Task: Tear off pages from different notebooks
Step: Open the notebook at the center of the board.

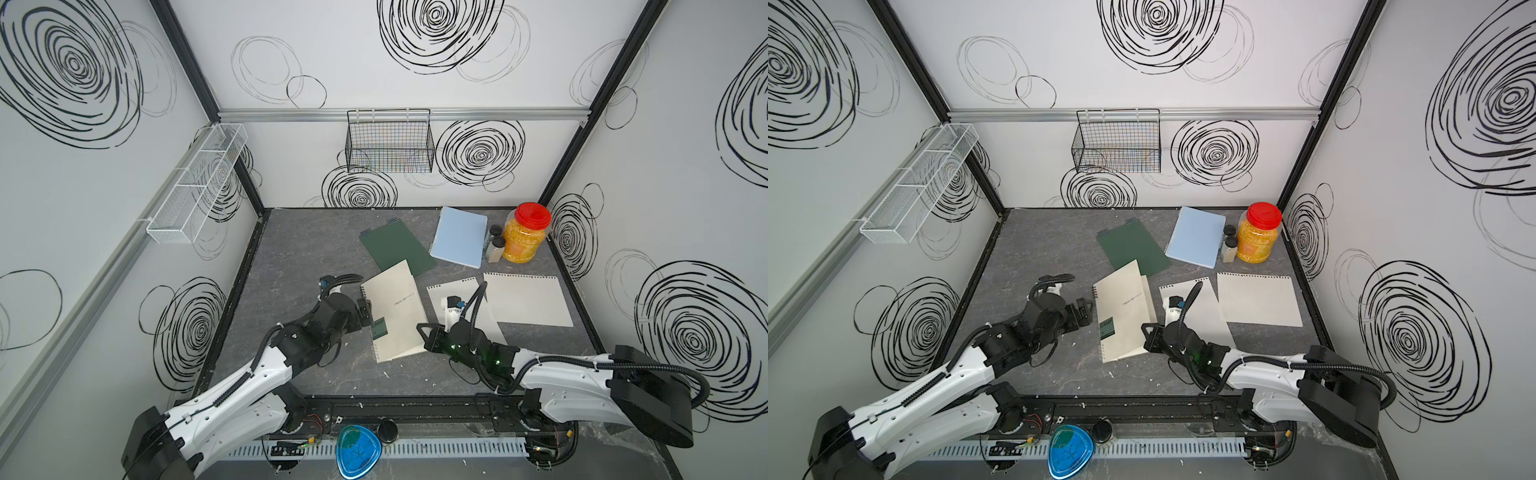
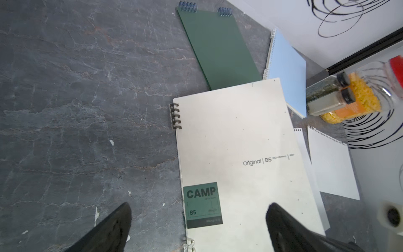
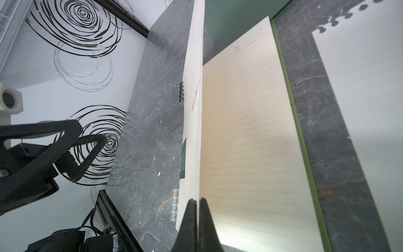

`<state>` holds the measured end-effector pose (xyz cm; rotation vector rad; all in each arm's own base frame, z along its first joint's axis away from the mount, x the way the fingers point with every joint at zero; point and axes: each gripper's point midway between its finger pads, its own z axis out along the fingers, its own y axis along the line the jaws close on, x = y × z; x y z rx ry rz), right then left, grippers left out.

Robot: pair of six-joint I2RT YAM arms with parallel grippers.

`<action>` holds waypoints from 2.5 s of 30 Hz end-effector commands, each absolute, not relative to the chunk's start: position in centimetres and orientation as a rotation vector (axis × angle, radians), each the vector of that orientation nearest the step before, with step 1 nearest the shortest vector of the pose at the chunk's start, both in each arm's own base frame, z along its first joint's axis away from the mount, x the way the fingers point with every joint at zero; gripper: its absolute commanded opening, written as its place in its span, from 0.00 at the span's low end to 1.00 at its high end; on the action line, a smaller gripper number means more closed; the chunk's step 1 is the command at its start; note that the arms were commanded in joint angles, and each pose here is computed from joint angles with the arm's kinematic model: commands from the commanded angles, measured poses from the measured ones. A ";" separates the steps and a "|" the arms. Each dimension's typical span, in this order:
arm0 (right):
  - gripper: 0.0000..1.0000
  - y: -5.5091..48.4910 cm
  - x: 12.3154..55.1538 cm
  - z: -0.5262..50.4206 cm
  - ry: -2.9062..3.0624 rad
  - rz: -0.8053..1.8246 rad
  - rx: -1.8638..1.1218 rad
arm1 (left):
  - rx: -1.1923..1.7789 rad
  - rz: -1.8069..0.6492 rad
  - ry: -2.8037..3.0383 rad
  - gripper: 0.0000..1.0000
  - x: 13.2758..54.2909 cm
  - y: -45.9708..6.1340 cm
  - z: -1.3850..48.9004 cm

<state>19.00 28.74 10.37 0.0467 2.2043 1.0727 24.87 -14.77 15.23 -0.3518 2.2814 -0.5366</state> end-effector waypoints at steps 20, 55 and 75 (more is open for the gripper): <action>0.10 32.9 18.6 14.9 2.069 1.149 -0.114 | -0.203 -0.595 2.262 0.99 29.3 -23.0 21.3; 0.19 36.3 16.5 18.0 1.976 1.244 -0.262 | -0.110 -0.161 2.423 0.63 31.7 -23.3 16.4; 0.49 34.0 16.4 18.3 1.938 1.213 -0.253 | -0.135 -0.194 2.459 0.12 31.3 -20.5 15.1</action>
